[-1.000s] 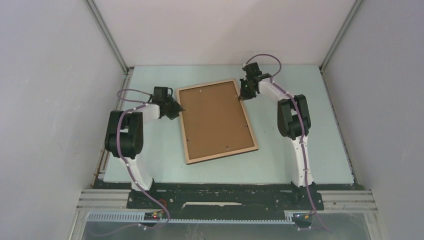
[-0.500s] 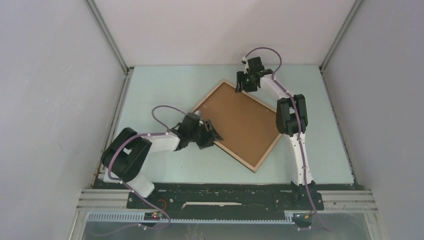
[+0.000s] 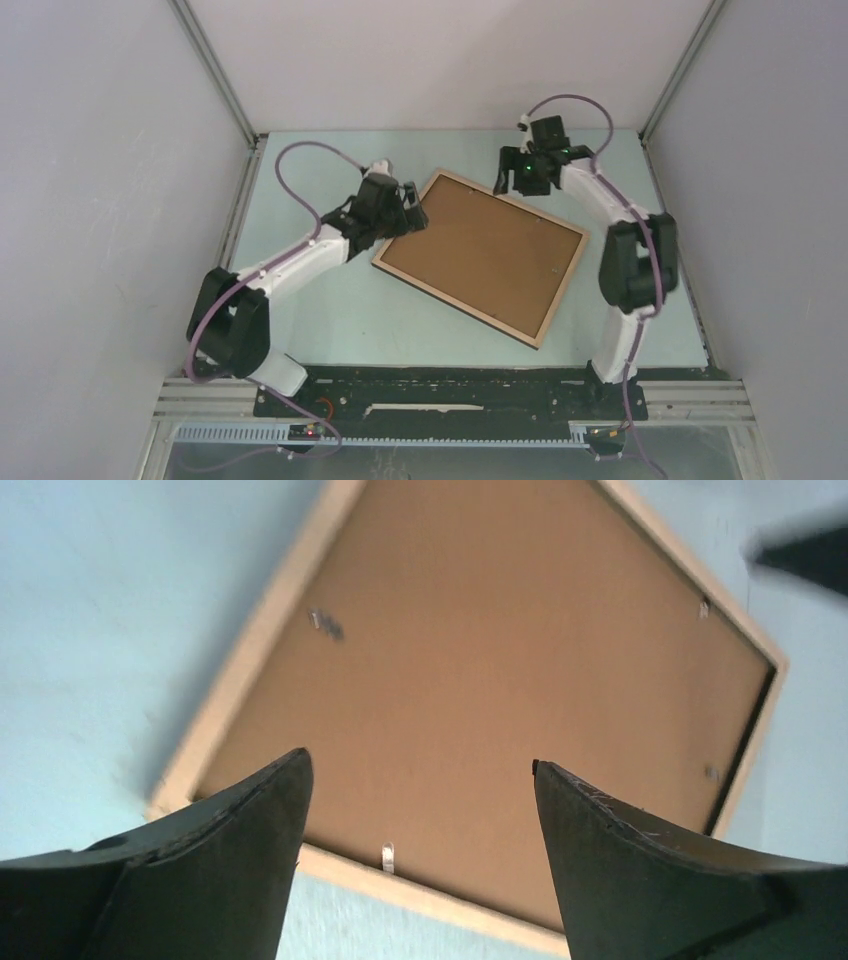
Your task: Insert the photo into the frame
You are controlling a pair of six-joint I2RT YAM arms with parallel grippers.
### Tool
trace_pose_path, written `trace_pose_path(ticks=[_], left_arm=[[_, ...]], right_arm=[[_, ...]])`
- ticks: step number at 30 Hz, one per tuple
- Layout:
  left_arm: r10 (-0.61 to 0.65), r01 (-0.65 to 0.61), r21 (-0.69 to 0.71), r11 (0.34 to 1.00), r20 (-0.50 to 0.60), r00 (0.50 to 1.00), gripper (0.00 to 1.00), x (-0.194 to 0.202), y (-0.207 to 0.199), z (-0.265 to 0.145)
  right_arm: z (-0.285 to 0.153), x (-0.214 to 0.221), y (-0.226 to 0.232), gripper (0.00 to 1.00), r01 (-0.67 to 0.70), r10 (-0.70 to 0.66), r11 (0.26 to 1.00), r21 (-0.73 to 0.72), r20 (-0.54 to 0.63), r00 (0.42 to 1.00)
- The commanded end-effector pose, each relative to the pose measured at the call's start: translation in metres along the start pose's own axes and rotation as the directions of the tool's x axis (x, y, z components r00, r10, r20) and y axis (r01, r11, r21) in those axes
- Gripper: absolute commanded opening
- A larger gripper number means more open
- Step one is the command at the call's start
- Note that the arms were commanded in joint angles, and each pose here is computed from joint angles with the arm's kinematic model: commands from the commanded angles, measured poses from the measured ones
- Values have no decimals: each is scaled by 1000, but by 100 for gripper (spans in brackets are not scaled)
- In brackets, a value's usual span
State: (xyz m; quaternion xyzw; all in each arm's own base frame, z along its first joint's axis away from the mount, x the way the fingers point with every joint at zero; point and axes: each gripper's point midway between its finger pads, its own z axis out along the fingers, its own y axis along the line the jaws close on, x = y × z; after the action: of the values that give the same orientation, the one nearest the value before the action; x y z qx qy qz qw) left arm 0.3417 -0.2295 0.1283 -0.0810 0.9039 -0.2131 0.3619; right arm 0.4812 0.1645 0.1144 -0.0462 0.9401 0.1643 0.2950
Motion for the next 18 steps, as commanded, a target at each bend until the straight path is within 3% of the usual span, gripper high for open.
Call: trace_pose_path(ticks=[1,5,7,11,18], left_arm=[[183,-169,-209,963,51,982,88,-62,20,12],[262,-262,-275,925,-38,964,87,-77,28,45],[254,-265,-294,918,-75,964,86,-77,36,64],[148,-181,-288,940,-132,980,80,-65,47,96],[-34,-6,-325,946,-116,993,76,-37,57,110]], right_arm=[[-56,10,-18,81,-166,160,985,47,115,980],[-66,61,-39,78,-330,322,941,73,101,941],[-72,85,-58,78,-363,347,914,182,115,931],[-90,128,-89,78,-404,373,854,328,155,915],[-111,171,-106,77,-460,398,802,381,234,887]])
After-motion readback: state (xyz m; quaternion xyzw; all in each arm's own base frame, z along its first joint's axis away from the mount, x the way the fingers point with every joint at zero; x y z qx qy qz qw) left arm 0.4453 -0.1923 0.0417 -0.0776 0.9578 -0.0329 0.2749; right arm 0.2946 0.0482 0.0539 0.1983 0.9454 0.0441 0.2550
